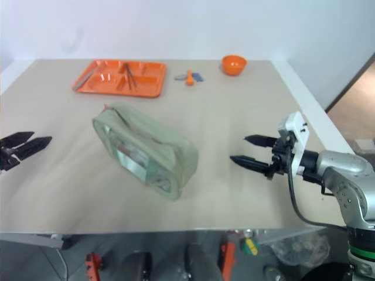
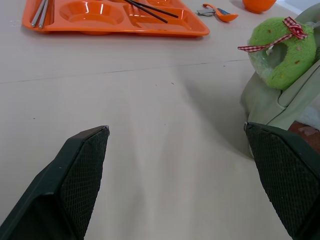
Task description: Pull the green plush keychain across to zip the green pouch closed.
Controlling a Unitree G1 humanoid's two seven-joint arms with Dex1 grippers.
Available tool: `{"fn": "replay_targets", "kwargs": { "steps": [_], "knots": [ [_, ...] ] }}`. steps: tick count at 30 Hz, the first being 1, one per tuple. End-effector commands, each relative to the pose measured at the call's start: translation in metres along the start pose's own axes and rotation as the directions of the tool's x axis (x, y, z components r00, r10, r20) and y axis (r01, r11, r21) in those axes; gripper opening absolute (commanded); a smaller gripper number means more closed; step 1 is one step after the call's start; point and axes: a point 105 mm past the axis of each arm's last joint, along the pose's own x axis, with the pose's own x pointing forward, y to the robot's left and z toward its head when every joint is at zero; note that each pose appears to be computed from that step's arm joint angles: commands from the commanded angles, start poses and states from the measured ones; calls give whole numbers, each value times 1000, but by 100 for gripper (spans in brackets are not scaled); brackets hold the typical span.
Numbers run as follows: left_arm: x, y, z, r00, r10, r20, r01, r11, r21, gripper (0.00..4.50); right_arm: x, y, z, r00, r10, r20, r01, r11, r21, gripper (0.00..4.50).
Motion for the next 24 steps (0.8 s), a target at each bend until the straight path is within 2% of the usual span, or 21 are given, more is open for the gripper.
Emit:
{"fn": "replay_targets", "kwargs": {
  "steps": [1, 6, 10, 14, 20, 24],
  "knots": [
    [-1, -5, 10, 1000, -24, 17, 24, 999, 49, 448, -3, 0, 15, 1000, 7, 19, -6, 998, -68, 439],
    [1, -16, 11, 997, -79, -3, 79, 993, 84, 448, 3, 2, 22, 999, 41, 15, -40, 997, -61, 439],
    [3, -19, 25, 993, -115, 34, 110, 988, 109, 448, 3, -1, 33, 999, 42, 26, -40, 996, -79, 439],
    [11, -40, 51, 972, -224, 65, 210, 962, 172, 448, 5, 3, 50, 995, 98, 28, -93, 988, -126, 439],
    [22, -100, 89, 871, -490, 40, 463, 844, 270, 448, 16, 18, 77, 969, 248, -12, -245, 947, -210, 439],
    [29, -136, 90, 785, -617, -53, 598, 733, 324, 448, 33, 32, 83, 934, 350, -70, -356, 900, -251, 439]
  ]
}}
